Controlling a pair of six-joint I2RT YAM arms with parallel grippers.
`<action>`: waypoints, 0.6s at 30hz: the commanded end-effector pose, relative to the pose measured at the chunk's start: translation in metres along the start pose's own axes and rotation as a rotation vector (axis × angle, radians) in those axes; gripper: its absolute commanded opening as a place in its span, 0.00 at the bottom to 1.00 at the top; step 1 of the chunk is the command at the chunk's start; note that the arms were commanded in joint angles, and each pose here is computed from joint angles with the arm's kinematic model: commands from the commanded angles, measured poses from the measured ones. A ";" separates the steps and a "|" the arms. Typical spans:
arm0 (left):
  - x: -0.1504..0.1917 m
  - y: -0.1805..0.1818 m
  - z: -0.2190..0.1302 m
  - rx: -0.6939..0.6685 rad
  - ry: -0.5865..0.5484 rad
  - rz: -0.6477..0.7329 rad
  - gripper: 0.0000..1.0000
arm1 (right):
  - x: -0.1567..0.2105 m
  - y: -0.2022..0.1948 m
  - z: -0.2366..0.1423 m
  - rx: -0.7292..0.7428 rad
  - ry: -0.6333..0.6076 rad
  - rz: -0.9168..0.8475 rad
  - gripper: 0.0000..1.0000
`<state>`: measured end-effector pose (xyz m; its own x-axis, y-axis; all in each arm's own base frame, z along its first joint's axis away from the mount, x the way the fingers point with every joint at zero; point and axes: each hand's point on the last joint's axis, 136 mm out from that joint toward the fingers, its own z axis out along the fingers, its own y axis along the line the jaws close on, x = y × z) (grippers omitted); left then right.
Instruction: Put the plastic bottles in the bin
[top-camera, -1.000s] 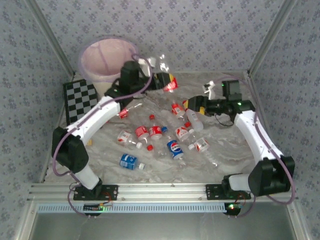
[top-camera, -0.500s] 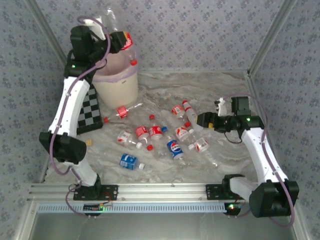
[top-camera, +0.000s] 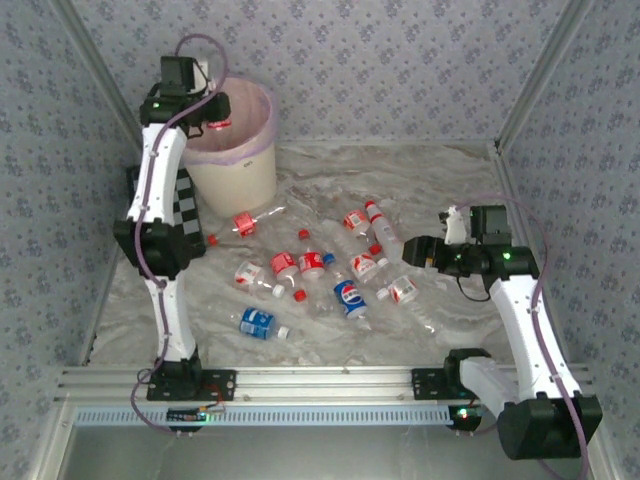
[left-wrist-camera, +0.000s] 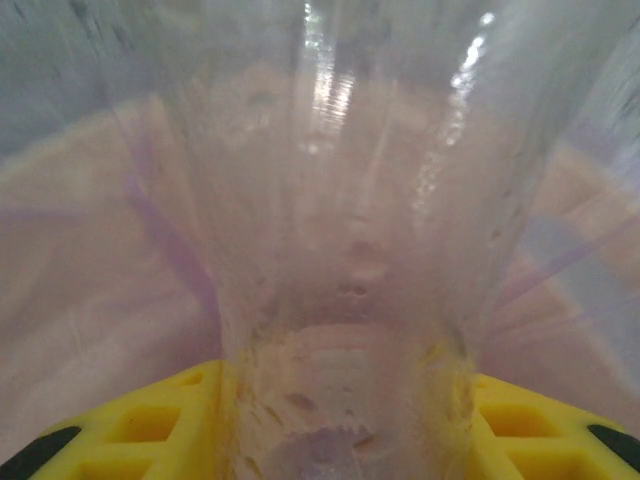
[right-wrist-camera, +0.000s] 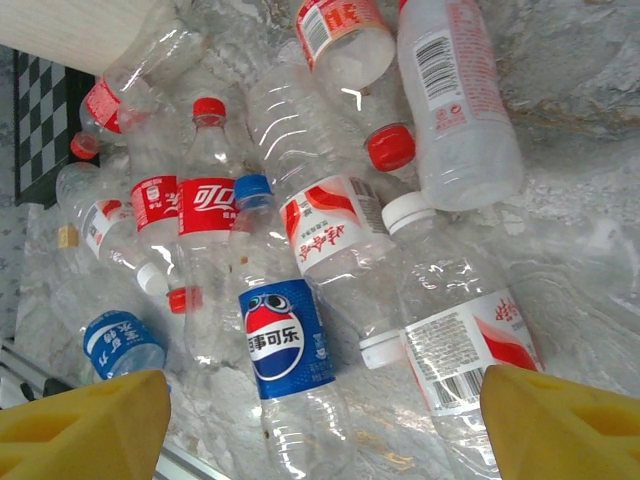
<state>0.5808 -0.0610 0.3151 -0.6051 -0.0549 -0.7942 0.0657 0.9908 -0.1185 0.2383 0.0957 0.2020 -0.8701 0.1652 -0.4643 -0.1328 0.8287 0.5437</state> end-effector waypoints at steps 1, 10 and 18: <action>0.031 -0.001 0.011 -0.018 0.122 0.138 0.00 | 0.007 -0.011 -0.001 0.047 0.009 0.035 0.83; 0.112 -0.001 0.068 -0.043 0.374 0.249 0.00 | 0.008 -0.019 0.001 0.077 0.008 0.054 0.83; 0.167 0.002 0.099 -0.004 0.533 0.242 0.01 | 0.011 -0.021 0.004 0.077 0.012 0.066 0.83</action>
<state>0.5713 -0.0831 0.1451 -0.8548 0.2167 -0.4716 0.2211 0.9741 0.0469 0.2372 0.0852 0.1855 -0.8791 0.1970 -0.4340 -0.0651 0.8525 0.5187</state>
